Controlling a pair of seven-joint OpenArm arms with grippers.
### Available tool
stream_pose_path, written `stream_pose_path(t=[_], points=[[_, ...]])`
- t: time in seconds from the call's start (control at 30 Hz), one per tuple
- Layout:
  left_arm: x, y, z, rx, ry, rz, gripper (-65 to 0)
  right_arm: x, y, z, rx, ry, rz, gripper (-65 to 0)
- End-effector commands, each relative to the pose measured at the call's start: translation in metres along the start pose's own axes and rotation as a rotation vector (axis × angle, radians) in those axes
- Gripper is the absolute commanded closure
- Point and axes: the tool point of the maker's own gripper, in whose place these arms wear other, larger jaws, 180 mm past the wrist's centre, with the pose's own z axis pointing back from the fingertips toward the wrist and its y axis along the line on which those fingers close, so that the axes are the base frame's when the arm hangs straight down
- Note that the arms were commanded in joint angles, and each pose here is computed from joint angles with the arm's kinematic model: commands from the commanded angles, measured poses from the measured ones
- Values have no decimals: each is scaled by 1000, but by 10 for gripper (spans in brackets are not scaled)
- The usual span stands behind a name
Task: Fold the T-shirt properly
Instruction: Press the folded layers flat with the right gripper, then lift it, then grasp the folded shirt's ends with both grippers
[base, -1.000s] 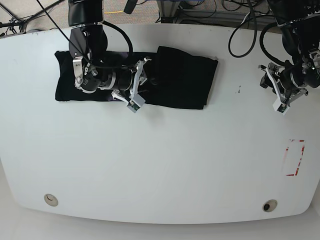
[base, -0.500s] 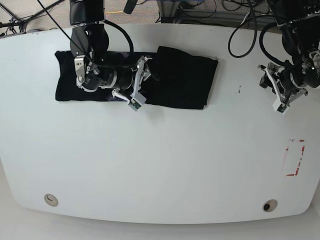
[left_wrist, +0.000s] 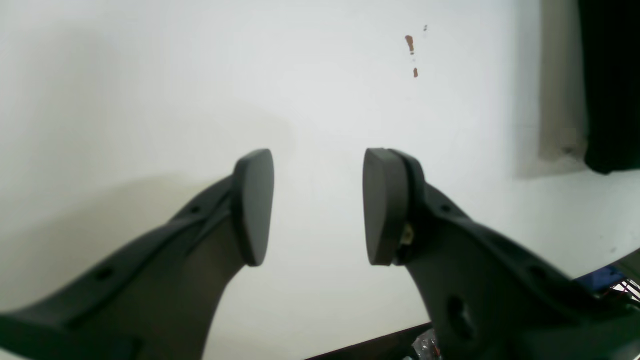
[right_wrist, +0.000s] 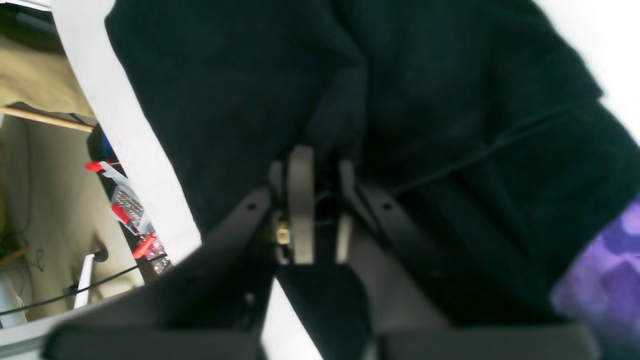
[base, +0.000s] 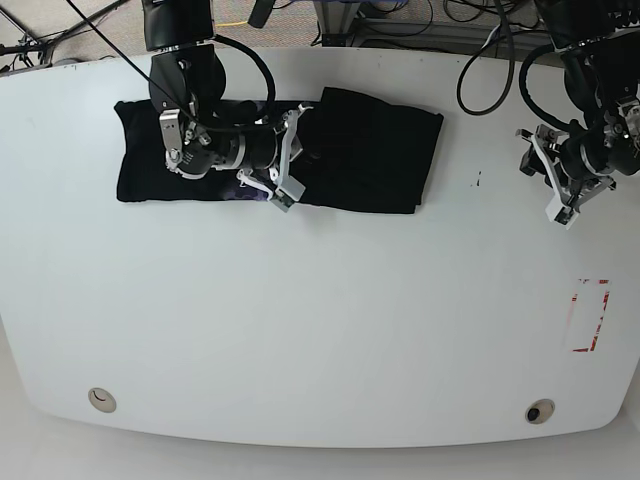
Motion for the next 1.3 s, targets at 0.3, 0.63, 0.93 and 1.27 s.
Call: stream_pose_path(t=[0.3, 0.63, 0.93, 1.27], points=[[9, 5, 6, 17, -32, -15, -258, 53, 16, 31, -39, -151, 151, 0], [5, 3, 5, 12, -21, -15, -258, 70, 6, 36, -66, -167, 183, 0], [4, 3, 5, 12, -19, -16, -258, 45, -31, 42, -115, -85, 132, -24], [30, -24, -4, -49, -57, -83, -260, 41, -50, 75, -205, -107, 128, -423]])
